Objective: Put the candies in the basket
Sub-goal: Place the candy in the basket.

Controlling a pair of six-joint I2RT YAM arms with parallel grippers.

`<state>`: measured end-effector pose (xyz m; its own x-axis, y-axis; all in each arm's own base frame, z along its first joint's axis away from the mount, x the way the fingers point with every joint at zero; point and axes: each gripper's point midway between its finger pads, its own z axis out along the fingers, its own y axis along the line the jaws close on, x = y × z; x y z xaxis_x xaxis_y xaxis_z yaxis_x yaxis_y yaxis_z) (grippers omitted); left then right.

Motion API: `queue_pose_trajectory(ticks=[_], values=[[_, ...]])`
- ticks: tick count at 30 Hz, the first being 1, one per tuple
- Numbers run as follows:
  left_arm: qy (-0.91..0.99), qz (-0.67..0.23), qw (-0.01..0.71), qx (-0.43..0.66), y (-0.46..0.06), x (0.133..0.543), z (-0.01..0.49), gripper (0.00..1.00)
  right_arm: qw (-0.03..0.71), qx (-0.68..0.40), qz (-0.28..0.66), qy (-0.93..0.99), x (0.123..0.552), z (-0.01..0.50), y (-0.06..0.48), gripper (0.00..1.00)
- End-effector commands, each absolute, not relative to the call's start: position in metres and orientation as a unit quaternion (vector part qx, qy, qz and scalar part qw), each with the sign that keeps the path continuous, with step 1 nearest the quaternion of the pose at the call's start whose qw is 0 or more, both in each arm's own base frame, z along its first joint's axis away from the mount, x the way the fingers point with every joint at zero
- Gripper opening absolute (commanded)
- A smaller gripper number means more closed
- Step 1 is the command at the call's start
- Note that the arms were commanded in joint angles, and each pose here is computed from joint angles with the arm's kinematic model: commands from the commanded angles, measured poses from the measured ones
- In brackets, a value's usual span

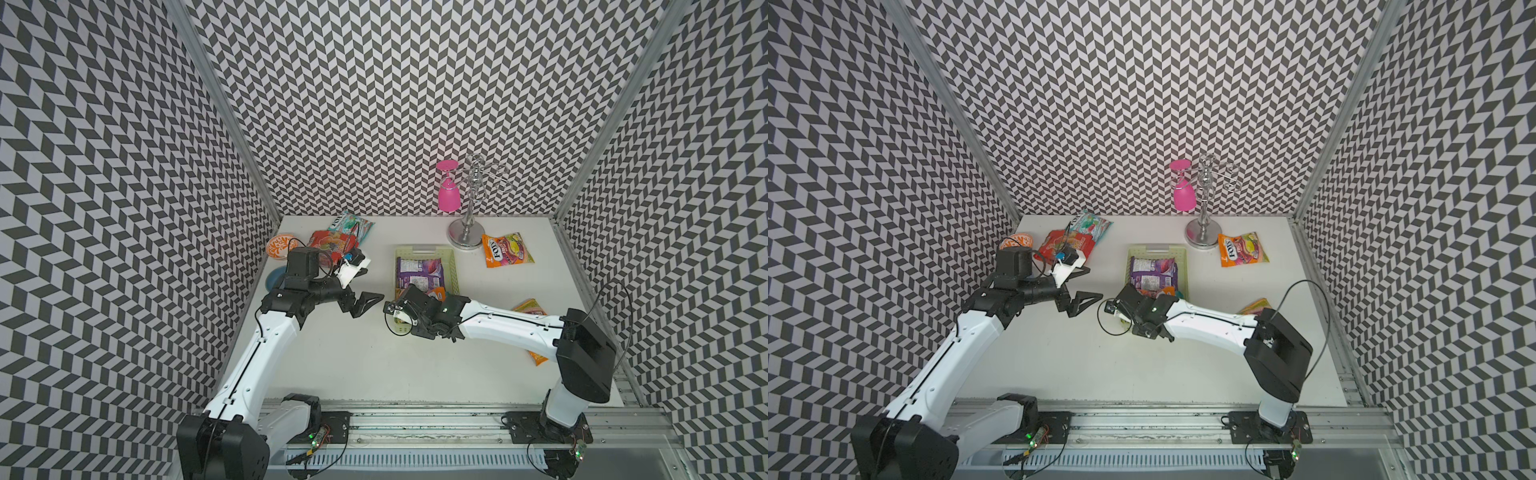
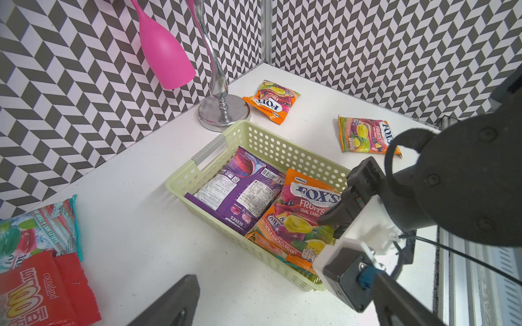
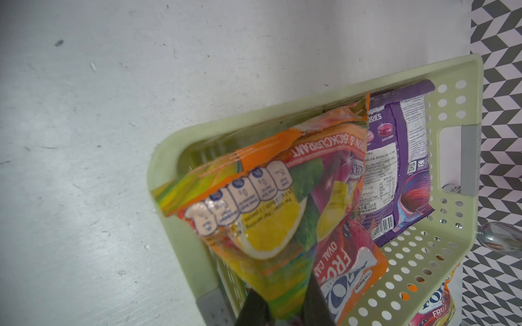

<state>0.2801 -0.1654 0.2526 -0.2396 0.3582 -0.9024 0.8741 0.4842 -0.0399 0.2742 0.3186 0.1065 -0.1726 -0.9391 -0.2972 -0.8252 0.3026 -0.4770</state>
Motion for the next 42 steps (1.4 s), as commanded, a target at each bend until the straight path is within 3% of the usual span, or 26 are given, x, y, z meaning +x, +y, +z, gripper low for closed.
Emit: queue_pose_trajectory(ticks=[1,3,7,15,20,27,35,42], values=[[0.724,-0.287,0.465,0.421,-0.166,0.281,0.263,0.99,0.311,-0.551,-0.089,0.769,0.288,0.125,0.330,0.01],[0.726,-0.285,0.464,0.420,-0.165,0.282,0.265,0.99,0.311,-0.548,-0.090,0.771,0.288,0.125,0.328,0.04],[0.724,-0.289,0.464,0.420,-0.166,0.281,0.261,0.99,0.323,-0.542,-0.076,0.772,0.287,0.139,0.331,0.30],[0.726,-0.292,0.461,0.418,-0.167,0.283,0.259,0.99,0.365,-0.522,-0.015,0.770,0.281,0.187,0.331,0.45],[0.726,-0.293,0.460,0.418,-0.167,0.283,0.260,0.99,0.367,-0.448,0.057,0.813,0.297,0.201,0.329,0.51],[0.727,-0.290,0.463,0.417,-0.166,0.285,0.262,0.99,0.304,-0.321,0.147,0.885,0.315,0.185,0.327,0.52],[0.728,-0.291,0.462,0.414,-0.166,0.287,0.260,0.99,0.234,-0.213,0.166,0.934,0.302,0.148,0.310,0.54],[0.730,-0.295,0.459,0.412,-0.166,0.288,0.259,0.99,0.205,-0.204,0.130,0.948,0.293,0.119,0.304,0.65]])
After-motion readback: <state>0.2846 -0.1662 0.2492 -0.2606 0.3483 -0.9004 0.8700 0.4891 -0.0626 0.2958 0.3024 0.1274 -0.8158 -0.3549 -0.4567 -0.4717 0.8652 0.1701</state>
